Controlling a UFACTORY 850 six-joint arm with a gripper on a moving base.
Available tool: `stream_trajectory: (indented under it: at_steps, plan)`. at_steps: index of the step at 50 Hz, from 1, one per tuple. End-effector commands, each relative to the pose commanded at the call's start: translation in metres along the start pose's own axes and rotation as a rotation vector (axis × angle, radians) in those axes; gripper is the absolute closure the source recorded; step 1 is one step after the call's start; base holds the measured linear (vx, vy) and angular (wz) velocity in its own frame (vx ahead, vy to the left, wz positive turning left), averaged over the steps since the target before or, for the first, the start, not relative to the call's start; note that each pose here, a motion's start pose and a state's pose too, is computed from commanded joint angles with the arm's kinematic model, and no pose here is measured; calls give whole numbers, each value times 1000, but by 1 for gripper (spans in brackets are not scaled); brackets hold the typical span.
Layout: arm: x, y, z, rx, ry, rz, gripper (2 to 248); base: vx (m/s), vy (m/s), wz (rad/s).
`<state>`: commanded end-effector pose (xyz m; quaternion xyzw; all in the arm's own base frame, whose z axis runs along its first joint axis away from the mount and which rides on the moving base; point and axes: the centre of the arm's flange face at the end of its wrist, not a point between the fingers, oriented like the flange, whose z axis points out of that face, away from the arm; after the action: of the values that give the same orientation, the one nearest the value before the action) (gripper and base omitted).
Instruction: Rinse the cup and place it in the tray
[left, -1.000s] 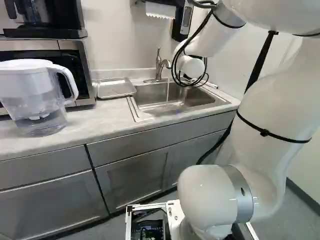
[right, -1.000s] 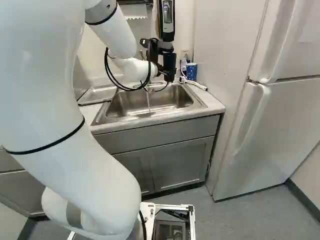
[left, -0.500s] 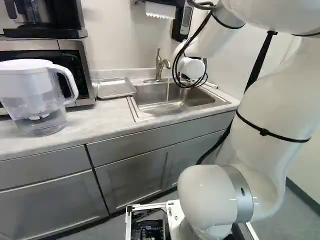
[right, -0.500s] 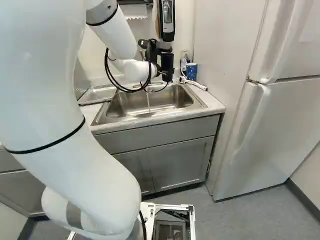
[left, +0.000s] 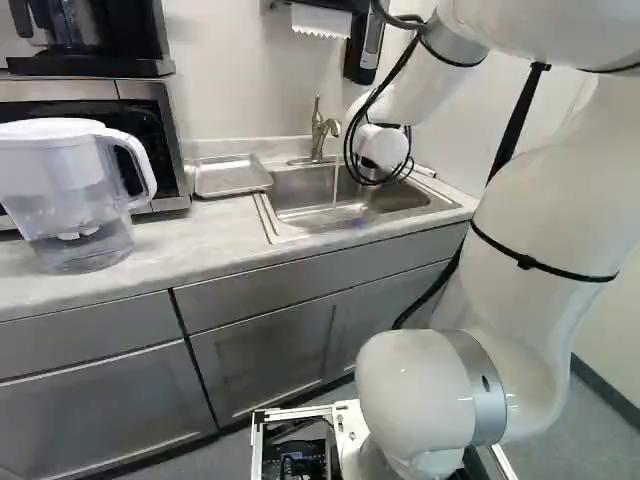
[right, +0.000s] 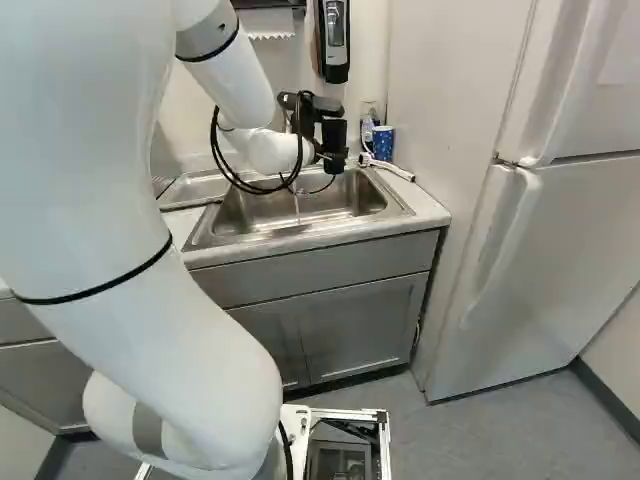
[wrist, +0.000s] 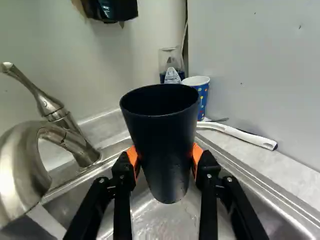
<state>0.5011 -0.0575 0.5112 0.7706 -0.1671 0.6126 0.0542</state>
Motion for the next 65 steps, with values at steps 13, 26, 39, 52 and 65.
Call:
stream_trajectory:
  at_steps: [13,26,39,52,65]
  plan:
    - [-17,-5,-6,12,-31,-11,128,0,0,0]
    - [-34,-7,-16,21,-62,-22,128,0,0,0]
    - [-51,-11,-24,35,-93,-35,128,0,0,0]
    - [-69,-19,-33,56,-126,-51,128,0,0,0]
    - [-81,-31,-43,87,-142,-66,128,0,0,0]
